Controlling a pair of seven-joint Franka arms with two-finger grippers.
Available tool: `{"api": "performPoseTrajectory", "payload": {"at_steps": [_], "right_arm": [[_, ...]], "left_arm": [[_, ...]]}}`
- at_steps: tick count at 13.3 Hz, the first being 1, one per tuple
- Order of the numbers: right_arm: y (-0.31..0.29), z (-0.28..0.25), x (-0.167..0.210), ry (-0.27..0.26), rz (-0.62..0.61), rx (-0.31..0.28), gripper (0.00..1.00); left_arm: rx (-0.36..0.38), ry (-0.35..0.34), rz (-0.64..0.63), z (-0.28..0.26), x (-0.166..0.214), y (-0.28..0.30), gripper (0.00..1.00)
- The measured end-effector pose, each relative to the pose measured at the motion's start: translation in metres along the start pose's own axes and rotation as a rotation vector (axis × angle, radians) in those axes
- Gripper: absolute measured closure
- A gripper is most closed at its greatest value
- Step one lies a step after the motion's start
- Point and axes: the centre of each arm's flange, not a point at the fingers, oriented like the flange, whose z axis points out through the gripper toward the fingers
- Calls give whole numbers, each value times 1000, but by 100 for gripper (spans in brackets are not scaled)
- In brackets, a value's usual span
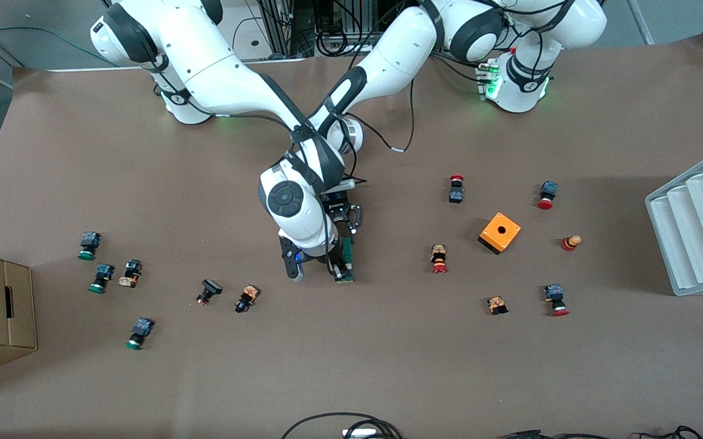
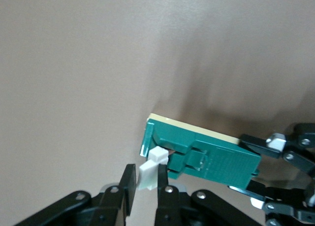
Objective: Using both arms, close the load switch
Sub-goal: 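Release the switch base with the right gripper and withdraw it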
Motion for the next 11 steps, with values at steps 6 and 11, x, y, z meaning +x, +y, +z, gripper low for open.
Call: {"api": "performPoseTrajectory", "payload": {"at_steps": [6,11], "right_arm": [[-11,20,3,2,0,26,77],[-11,19,3,2,-1,28,77]], "left_arm": [[-1,3,2,0,-1,0,49],[-1,7,5,0,-2,0,49]]}}
